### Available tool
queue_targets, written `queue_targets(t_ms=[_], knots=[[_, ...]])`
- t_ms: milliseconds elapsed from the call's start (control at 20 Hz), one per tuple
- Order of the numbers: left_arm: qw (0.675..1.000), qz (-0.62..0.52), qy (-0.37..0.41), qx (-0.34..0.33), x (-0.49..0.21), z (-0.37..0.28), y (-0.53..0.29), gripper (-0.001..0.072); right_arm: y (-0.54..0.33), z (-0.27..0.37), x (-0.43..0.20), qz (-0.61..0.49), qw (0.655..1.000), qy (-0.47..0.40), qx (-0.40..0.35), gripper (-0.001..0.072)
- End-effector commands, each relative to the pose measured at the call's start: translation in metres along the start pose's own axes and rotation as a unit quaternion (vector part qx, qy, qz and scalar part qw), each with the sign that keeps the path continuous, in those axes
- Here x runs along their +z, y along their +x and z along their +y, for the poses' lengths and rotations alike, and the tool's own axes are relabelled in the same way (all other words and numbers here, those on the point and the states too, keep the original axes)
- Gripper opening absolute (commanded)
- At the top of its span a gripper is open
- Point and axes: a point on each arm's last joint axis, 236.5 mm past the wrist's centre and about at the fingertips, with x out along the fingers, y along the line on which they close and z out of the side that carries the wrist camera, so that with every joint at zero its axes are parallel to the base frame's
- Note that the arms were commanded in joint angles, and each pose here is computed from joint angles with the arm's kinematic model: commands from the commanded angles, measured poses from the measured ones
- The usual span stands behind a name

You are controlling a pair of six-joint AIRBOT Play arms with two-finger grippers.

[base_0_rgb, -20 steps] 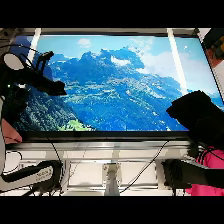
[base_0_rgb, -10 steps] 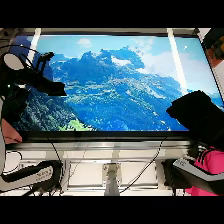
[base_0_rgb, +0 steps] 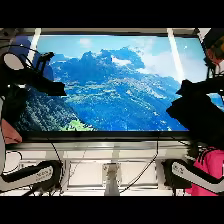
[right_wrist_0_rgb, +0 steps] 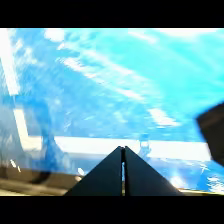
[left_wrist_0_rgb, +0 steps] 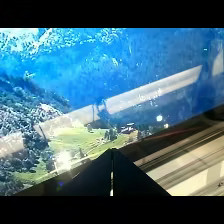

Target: Fold the clothes and pants, and hang the long-sleeved shirts on hangers.

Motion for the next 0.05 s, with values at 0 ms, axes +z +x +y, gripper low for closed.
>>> queue_targets(t_ms=[0], knots=[[1.0,0.0,0.0,0.0,-0.0002,0.0001,-0.0001,0.0014,0.0127,0.035,-0.0083,0.018,0.999,-0.048,0.012,0.0023]])
